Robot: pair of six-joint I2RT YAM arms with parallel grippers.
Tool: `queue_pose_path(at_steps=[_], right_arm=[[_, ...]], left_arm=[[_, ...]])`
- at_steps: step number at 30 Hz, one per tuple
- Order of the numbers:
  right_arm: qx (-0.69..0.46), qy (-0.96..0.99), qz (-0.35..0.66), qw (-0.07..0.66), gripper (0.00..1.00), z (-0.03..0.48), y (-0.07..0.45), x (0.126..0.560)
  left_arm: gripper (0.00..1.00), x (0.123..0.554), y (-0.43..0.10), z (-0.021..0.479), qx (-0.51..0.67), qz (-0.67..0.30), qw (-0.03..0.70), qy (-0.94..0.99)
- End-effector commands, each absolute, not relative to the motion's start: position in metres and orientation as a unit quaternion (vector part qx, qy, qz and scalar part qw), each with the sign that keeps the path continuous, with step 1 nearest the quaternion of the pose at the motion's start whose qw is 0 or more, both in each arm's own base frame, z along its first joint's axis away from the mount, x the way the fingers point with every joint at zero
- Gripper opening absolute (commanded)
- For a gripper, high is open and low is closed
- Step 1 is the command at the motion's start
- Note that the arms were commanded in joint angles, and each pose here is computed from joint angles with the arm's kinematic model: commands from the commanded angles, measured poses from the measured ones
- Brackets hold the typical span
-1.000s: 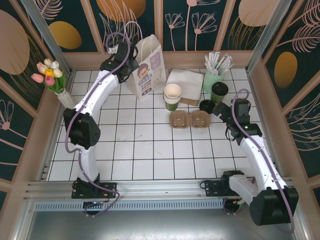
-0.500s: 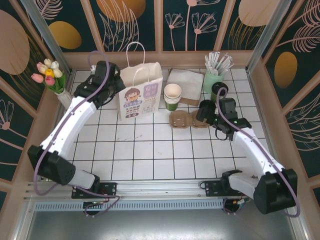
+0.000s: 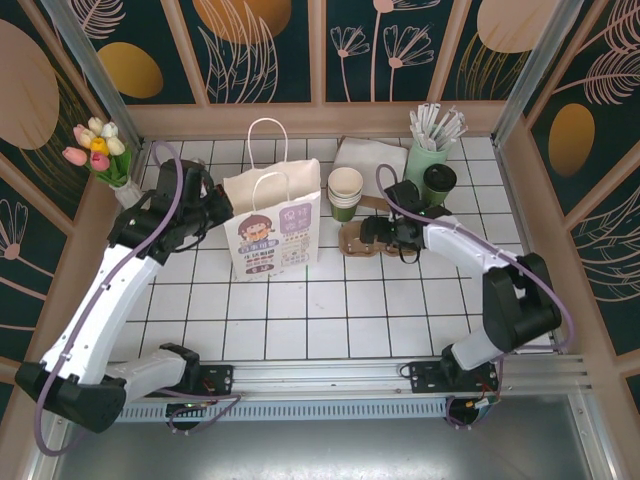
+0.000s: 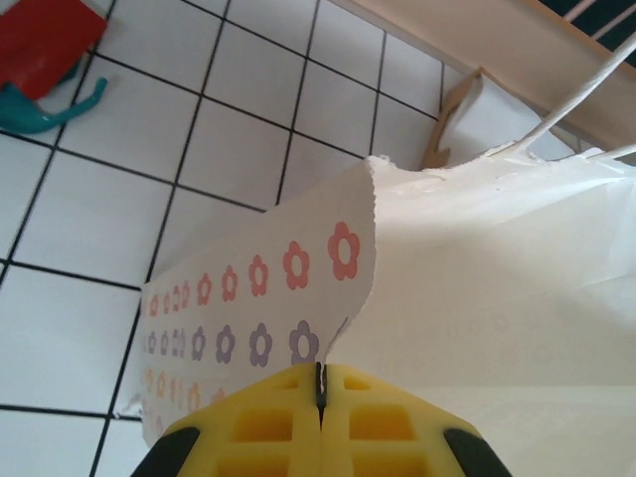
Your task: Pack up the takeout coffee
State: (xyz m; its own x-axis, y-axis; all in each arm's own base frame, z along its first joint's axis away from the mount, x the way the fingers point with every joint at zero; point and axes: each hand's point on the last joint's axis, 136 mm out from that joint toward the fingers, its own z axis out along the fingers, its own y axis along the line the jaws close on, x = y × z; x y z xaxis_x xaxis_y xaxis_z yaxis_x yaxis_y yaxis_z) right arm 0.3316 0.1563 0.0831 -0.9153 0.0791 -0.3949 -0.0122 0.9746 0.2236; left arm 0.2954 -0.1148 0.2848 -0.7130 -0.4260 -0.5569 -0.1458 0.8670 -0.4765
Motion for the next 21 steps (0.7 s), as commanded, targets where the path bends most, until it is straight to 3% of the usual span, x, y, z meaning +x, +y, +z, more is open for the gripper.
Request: queue_pose_path(at_steps=[1,7,13,17,19,21], right_arm=[[0.018,0.981,0.078,0.178,0.96,0.071,0.154,0.331],[0.021,0.982,0.069,0.173,0.94,0.062,0.16,0.338],[0.017,0.983,0.073,0.167,0.82,0.057,0.163,0.345],[0.02,0.984,0.084,0.154,0.75,0.051,0.17,0.346],[0.023,0.984,0.084,0.153,0.73,0.05,0.172,0.348],[0.025,0.984,0.081,0.154,0.7,0.048,0.172,0.349]], left_arm=[[0.0,0.272,-0.124,0.267,-0.155,-0.237,0.292,0.914],[0.0,0.269,-0.164,0.267,-0.153,-0.34,0.276,0.886],[0.01,0.267,-0.184,0.266,-0.095,-0.319,0.264,0.905],[0.15,0.263,-0.185,0.27,-0.073,-0.318,0.266,0.907],[0.26,0.261,-0.185,0.275,-0.058,-0.318,0.27,0.907],[0.43,0.261,-0.179,0.28,-0.048,-0.299,0.283,0.91]])
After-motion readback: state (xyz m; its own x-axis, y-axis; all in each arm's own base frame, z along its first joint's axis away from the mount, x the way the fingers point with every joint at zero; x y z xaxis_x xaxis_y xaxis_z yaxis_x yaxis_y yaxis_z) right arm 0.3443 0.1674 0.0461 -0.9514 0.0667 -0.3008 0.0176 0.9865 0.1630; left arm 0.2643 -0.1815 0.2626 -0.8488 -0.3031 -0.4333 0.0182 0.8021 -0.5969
